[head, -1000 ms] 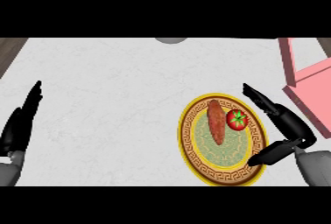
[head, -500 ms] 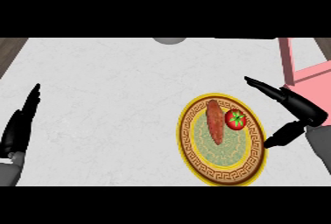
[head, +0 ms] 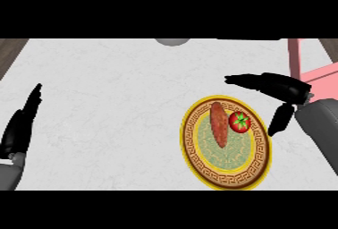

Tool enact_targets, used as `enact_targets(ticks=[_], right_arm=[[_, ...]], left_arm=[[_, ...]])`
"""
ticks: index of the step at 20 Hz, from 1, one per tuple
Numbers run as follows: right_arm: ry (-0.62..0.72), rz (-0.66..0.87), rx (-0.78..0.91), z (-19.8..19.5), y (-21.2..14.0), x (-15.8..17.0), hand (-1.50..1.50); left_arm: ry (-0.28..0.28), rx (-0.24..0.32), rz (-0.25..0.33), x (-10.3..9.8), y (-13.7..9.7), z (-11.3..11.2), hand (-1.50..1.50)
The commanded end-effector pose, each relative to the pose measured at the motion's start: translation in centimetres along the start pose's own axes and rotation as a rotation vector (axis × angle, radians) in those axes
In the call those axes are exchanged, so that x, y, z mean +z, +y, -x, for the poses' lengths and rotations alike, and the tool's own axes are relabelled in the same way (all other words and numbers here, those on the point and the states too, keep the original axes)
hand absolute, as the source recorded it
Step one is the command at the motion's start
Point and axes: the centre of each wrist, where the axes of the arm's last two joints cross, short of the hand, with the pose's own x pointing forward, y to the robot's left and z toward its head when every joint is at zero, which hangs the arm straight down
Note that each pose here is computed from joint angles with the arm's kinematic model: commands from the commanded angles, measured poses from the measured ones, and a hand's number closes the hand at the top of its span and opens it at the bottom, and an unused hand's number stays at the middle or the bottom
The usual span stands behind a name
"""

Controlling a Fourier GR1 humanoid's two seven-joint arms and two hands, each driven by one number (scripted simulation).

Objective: Pick the sweet potato from the plate and place it in the cardboard box

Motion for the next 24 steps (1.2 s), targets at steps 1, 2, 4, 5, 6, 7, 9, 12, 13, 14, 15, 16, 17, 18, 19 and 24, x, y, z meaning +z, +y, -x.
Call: enact_targets(ticks=[1, 2, 4, 5, 6, 7, 9, 12, 13, 14, 15, 16, 17, 18, 19, 24], right_arm=[[0.05, -0.145, 0.052, -0.7, -0.6, -2.0, -1.5], [0.048, -0.114, 0.041, -2.0, 0.5, -4.3, -1.5], [0.056, -0.169, 0.052, -2.4, 1.6, -4.6, -1.5], [0.066, -0.183, 0.063, -2.5, 0.5, -5.5, -1.5], [0.078, -0.161, 0.098, -2.5, 1.7, -4.8, -1.5], [0.107, -0.166, 0.1, -2.7, -0.5, -5.7, -1.5], [0.099, -0.182, 0.114, -1.9, 3.9, -7.0, -1.5], [0.083, -0.182, 0.098, -2.5, 2.8, -5.6, -1.5], [0.091, -0.181, 0.094, -1.4, 2.5, -6.1, -1.5], [0.093, -0.203, 0.092, -1.6, 3.7, -6.0, -1.5], [0.084, -0.189, 0.095, -2.3, 3.5, -6.7, -1.5], [0.093, -0.195, 0.106, -3.0, 3.3, -8.2, -1.5], [0.091, -0.183, 0.099, -1.9, 4.3, -7.4, -1.5], [0.087, -0.175, 0.1, -2.4, 2.8, -7.1, -1.5], [0.068, -0.19, 0.092, -1.8, 2.4, -5.7, -1.5], [0.011, -0.193, 0.05, -2.6, 4.5, -5.5, -1.5]], left_arm=[[0.01, 0.011, -0.007, -0.4, -0.7, -0.5, 0.0], [-0.002, -0.006, -0.004, 1.3, 0.4, 1.7, 0.0], [0.002, -0.012, -0.027, 1.5, -0.7, 1.0, 0.0], [0.011, 0.009, -0.004, -0.8, 0.1, 0.0, 0.0], [0.001, -0.008, -0.026, 1.5, -1.3, 0.6, 0.0], [0.015, -0.004, -0.01, 0.6, 2.4, 2.0, 0.0], [-0.002, 0.012, -0.002, 0.7, -0.7, 0.0, 0.0], [0.015, -0.001, -0.009, -0.3, -0.4, 0.3, 0.0], [-0.002, 0.003, -0.025, 1.5, 1.4, 0.7, 0.0], [0.02, 0.001, -0.018, 2.1, 0.1, 1.0, 0.0], [0.004, 0.012, -0.016, 0.6, -1.2, -0.3, 0.0], [0.003, 0.018, 0.001, -0.4, 0.7, -1.3, 0.0], [0.018, 0.004, -0.026, 0.8, 0.7, 0.5, 0.0], [0.01, -0.005, -0.03, 0.1, -0.2, -0.2, 0.0], [0.014, 0.014, -0.007, -0.3, 0.5, 0.6, 0.0], [0.017, 0.007, -0.024, 1.8, -0.7, 1.3, 0.0]])
